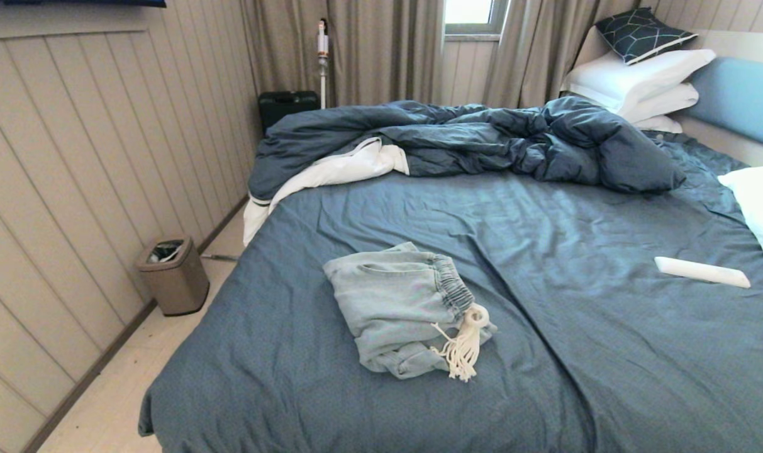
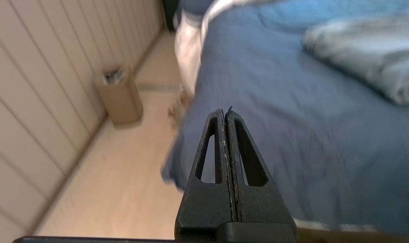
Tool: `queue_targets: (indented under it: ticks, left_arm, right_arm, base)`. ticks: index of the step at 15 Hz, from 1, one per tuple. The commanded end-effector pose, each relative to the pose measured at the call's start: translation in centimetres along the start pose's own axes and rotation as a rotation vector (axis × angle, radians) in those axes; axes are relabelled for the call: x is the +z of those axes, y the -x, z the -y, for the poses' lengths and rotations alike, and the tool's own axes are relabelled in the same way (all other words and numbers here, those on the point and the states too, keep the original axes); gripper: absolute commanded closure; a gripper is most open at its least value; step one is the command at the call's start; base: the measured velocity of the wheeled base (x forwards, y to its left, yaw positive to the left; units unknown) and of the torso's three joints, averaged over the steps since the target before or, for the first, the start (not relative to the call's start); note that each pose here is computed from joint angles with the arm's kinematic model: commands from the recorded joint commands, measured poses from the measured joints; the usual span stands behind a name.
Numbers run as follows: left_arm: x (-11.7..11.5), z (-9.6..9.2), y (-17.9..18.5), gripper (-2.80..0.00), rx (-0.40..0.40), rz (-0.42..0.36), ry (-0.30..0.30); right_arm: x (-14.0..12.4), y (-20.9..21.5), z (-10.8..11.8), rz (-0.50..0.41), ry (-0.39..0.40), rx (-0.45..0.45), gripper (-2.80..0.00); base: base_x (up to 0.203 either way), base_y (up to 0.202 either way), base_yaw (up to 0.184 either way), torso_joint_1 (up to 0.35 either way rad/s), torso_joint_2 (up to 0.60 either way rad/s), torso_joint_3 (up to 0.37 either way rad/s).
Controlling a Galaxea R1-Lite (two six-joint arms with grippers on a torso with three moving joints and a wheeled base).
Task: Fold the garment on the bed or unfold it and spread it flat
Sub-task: Unford the blue shorts
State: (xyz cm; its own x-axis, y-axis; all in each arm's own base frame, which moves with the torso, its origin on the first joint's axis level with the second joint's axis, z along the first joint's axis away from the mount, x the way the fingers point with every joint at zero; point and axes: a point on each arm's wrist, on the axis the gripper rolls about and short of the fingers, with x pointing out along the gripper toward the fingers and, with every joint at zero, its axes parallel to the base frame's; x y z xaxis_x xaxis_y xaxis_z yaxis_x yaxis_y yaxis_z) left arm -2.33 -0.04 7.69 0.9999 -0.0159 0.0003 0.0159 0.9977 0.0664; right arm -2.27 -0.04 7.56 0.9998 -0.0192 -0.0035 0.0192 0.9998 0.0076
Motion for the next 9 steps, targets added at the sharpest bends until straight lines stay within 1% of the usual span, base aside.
queue_targets:
  ticks: [1,6,7,8,9]
  left_arm:
    - [-0.3,0.0,-0.1,0.00,0.005,-0.021,0.012]
    - [-0.3,0.0,-0.1,0.00,0.004,-0.019,0.016]
    - [-0.3,0.0,-0.1,0.00,0.004,-0.019,0.016]
    - [-0.3,0.0,-0.1,0.00,0.002,-0.020,0.018]
    - [-0.3,0.0,-0.1,0.00,0.001,-0.020,0.019]
  right_arm:
    - [-0.1,0.0,0.0,-0.006,-0.002,-0.001,0.00]
    - [0.0,0.0,0.0,0.001,0.000,-0.001,0.00]
    - [0.1,0.0,0.0,0.016,0.003,0.001,0.00]
    - [0.4,0.0,0.0,0.045,0.011,0.000,0.00]
    - [1.4,0.1,0.0,0.143,0.026,-0.001,0.00]
  base:
    - [0.000,0.000,0.000,0.000,0.00,0.000]
    - [0.000,0.000,0.000,0.000,0.00,0.000]
    - [0.000,0.000,0.000,0.000,0.00,0.000]
    - [0.000,0.000,0.000,0.000,0.00,0.000]
    - [0.000,0.000,0.000,0.000,0.00,0.000]
